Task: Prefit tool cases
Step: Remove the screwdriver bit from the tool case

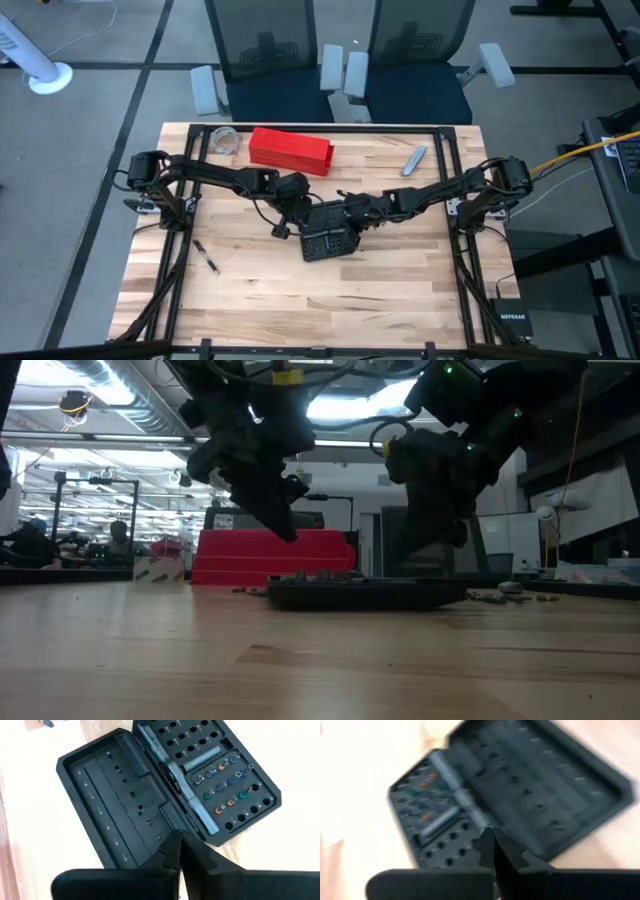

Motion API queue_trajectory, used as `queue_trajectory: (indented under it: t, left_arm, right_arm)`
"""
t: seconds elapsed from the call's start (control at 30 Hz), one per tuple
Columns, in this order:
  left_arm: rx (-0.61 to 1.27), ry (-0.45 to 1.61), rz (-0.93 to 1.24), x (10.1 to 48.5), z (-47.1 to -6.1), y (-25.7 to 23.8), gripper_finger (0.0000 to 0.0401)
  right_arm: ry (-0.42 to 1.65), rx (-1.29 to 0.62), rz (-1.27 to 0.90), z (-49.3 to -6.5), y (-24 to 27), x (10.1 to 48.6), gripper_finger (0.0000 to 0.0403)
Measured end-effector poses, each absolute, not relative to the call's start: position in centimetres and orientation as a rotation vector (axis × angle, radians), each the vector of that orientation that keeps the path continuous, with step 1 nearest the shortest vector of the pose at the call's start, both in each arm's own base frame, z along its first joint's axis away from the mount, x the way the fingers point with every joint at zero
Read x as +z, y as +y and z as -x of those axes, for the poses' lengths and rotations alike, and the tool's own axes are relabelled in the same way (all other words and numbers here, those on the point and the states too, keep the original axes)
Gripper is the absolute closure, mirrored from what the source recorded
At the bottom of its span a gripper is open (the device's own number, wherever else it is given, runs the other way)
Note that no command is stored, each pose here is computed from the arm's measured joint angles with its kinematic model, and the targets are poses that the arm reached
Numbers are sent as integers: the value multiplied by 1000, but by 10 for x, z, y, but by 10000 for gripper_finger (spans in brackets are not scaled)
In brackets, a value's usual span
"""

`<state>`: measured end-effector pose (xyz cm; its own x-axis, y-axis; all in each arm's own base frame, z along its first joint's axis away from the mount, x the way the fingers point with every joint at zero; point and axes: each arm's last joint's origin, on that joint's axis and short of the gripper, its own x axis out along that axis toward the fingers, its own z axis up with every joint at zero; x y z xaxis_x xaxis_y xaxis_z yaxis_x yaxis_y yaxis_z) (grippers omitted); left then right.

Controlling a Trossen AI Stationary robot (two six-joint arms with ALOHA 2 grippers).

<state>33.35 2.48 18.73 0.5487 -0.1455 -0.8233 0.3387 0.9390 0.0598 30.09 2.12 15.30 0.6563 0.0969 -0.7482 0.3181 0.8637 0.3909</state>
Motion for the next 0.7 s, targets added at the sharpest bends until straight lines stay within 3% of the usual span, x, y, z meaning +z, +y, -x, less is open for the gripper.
queue_trajectory:
  t: [0.27, 0.7]
  left_arm:
    - [-265, 850, -196, 207, -335, 6, 401]
    - [-272, 824, -194, 206, -338, -36, 401]
  right_arm:
    - [851, -56, -490, -303, 47, 157, 403]
    - [875, -37, -506, -314, 50, 132, 403]
